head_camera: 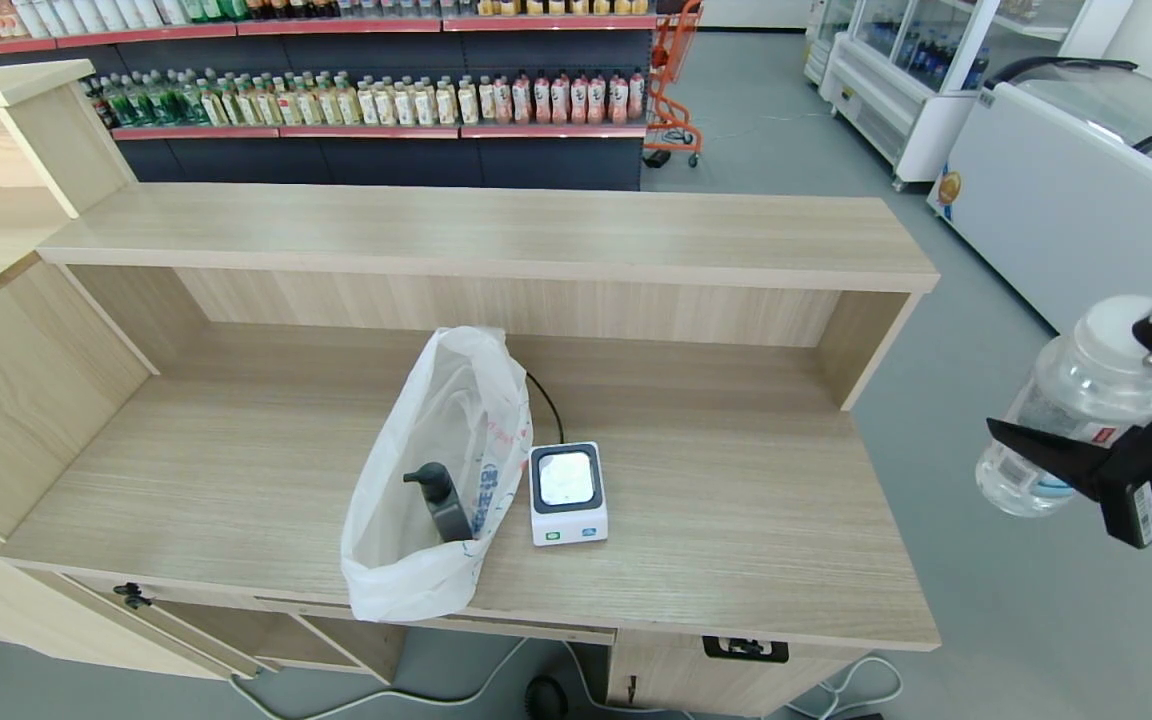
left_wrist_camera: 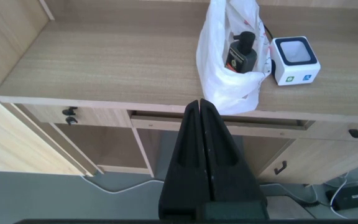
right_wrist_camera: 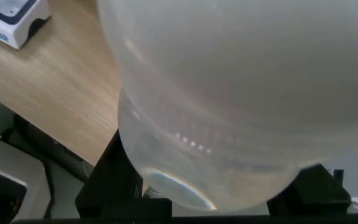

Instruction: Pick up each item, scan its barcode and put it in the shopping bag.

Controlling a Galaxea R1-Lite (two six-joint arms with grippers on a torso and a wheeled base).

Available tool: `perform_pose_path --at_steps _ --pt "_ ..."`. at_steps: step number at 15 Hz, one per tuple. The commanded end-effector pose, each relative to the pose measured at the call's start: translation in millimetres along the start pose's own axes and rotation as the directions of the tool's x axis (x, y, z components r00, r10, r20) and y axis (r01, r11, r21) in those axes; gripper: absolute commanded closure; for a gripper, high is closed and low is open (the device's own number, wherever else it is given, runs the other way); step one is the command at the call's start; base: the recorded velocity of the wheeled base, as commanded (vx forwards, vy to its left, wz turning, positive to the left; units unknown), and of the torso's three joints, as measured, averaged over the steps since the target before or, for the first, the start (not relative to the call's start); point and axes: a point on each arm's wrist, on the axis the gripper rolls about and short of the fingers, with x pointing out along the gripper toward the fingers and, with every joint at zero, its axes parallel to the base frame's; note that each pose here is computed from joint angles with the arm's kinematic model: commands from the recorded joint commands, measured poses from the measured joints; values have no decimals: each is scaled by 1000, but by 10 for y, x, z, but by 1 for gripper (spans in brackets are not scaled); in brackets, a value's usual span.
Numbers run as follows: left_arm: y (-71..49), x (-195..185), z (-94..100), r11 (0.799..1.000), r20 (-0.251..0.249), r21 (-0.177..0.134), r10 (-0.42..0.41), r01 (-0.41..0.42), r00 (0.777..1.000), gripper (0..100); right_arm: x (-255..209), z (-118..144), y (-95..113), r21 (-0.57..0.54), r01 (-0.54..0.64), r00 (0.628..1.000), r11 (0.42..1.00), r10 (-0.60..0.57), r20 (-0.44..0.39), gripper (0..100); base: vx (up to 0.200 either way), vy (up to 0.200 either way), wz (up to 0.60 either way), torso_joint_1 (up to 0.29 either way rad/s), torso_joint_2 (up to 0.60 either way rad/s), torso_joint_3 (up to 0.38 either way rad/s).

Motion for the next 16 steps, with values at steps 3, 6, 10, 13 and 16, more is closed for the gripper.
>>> perform_pose_path --at_steps 3,6,10,13,16 --pt "0 0 -1 1000 -1 0 0 0 1000 100 180 -53 -25 -120 23 1000 993 -23 -5 100 0 0 0 0 0 0" --pt "0 1 -1 1000 -2 0 0 0 1000 100 174 -115 19 -135 11 1000 991 -14 -21 100 0 0 0 0 0 0" --pt "0 1 1 1000 -1 0 0 0 1000 100 140 -155 42 -138 9 999 990 -13 -30 100 0 0 0 0 0 0" --pt "0 0 -1 1000 -1 0 0 0 1000 100 132 -147 44 -165 6 1000 986 -10 -22 100 0 0 0 0 0 0" --pt "0 0 -1 1000 -1 2 0 0 1000 100 129 -149 45 -173 6 1000 985 -10 -22 100 0 0 0 0 0 0"
